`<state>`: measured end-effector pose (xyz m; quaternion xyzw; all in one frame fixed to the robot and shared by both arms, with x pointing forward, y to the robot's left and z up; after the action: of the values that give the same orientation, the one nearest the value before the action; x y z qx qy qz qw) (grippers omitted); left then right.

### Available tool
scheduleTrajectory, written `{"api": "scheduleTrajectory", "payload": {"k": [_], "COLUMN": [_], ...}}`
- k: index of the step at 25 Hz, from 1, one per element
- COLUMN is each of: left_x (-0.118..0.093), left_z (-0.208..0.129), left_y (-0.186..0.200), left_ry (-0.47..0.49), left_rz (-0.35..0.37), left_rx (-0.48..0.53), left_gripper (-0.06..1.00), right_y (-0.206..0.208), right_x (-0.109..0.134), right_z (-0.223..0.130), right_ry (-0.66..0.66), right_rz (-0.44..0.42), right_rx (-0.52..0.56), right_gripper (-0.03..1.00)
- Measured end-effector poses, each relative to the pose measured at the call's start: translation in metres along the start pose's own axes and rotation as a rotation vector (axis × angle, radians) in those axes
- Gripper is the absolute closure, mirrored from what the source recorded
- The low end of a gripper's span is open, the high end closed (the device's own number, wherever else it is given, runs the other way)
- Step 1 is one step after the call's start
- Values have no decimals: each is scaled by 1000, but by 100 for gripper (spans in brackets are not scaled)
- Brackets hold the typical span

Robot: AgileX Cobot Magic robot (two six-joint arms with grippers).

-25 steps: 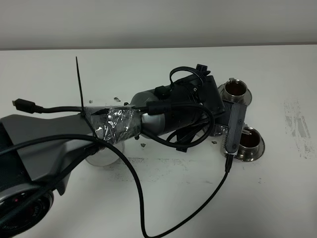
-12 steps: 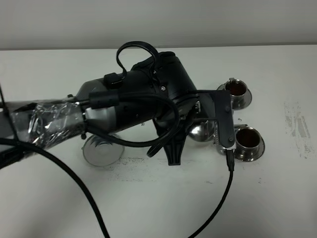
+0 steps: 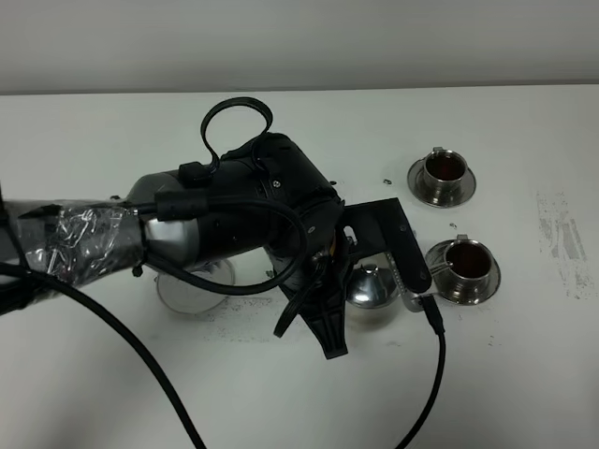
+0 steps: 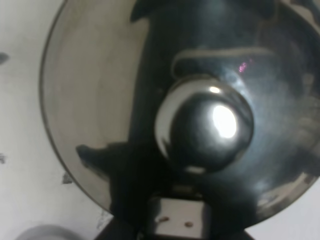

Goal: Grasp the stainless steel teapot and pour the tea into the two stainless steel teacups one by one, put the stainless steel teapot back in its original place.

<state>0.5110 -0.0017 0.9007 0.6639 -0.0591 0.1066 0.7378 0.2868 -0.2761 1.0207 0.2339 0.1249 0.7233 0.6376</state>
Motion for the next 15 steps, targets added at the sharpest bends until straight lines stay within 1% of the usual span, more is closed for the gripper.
{"api": "scheduleTrajectory", "payload": {"k": [3,7,11,15], "left_x": [2,0,0,0], "left_z": [0,0,2,0], "left_y": [-15,-35,-43,-39], "left_ry": [28,44,59,62], "left_rz": [8,-13,-17,-20], "left_rx": [-23,-19,-33,-25], "left_gripper": [76,76,76,76], "right_y": [0,0,0,0], "right_x": [0,0,0,0], "right_z": [0,0,0,0], "right_ry": [1,1,1,1], "right_rz": [0,1,1,1], "right_rx": [0,0,0,0], "right_gripper": [64,64,64,64]}}
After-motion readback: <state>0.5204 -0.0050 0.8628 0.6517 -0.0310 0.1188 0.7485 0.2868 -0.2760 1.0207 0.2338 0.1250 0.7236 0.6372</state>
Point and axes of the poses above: a point on each arm's last joint axis where the gripper is mounted, y pointing back along that axis away from the gripper, x along the wrist's bending axis when the last joint is at zero, z = x × y, the point moved 7 cm from there along -y, pointing out along that axis toward the gripper, and after that the axes turned 10 degrees about -y, right-handed, at the moved point
